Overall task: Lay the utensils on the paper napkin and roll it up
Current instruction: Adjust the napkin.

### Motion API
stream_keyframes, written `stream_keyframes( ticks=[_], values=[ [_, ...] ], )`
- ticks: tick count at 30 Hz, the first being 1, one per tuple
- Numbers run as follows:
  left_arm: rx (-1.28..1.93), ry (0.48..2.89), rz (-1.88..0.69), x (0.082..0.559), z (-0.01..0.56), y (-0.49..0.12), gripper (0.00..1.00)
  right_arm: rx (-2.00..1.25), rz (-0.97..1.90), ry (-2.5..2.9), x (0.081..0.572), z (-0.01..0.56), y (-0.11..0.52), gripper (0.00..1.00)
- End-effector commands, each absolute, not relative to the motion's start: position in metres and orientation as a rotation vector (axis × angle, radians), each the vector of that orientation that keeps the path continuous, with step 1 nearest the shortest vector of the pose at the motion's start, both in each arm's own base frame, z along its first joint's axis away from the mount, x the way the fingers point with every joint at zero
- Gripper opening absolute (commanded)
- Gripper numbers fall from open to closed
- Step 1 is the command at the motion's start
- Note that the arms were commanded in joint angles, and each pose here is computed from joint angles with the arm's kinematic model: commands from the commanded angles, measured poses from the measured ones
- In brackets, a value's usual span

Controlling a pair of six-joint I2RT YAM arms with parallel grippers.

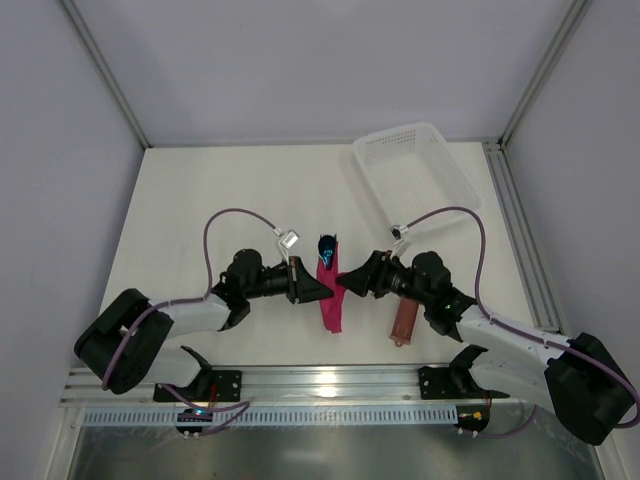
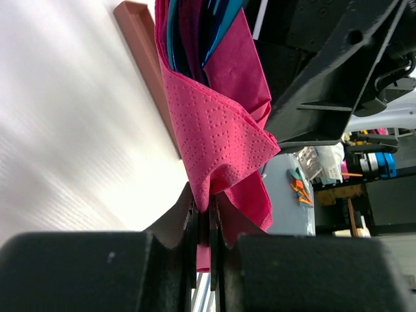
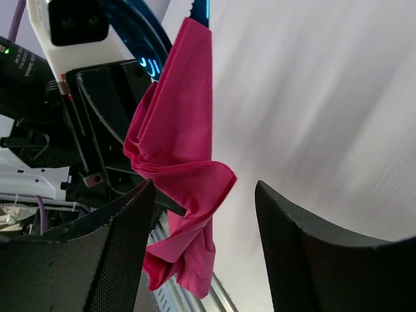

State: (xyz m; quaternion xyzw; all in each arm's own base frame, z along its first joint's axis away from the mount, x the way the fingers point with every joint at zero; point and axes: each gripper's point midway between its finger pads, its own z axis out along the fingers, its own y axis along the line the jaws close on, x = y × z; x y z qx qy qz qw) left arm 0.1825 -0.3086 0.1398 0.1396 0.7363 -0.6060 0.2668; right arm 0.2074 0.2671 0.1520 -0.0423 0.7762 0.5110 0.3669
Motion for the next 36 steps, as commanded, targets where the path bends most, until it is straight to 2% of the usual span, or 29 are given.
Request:
stream_keyframes(
  ticks=[1,5,10,11,15,21,34,36],
  values=[
    [0.426,1.935,-1.594,0.187,0.155,-0.311,0.0,-0.14,1.403,1.869,0.201,0.179,0.274,0.64],
    [0.426,1.935,-1.595,0.185,0.158,-0.31,0.01,-0.167,1.427,1.861,0.196,0.182,0.279,0.59],
    [0.431,1.919,-1.601,0.183,0.164,-0.31,0.01,-0.187,1.443,1.855,0.191,0.182,0.283,0.59],
    [0.432,1.922,-1.604,0.182,0.165,-0.31,0.01,-0.196,1.443,1.854,0.191,0.182,0.285,0.64],
    [0.445,1.911,-1.611,0.18,0.171,-0.31,0.01,-0.234,1.42,1.876,0.189,0.178,0.289,0.74],
    [0.456,1.9,-1.625,0.176,0.177,-0.308,0.01,-0.231,1.359,1.893,0.193,0.171,0.289,0.79],
    [0.489,1.895,-1.656,0.167,0.184,-0.307,0.0,-0.254,1.423,1.81,0.201,0.192,0.311,0.7],
    [0.492,1.891,-1.657,0.166,0.185,-0.307,0.0,-0.261,1.424,1.798,0.2,0.193,0.312,0.65]
  ],
)
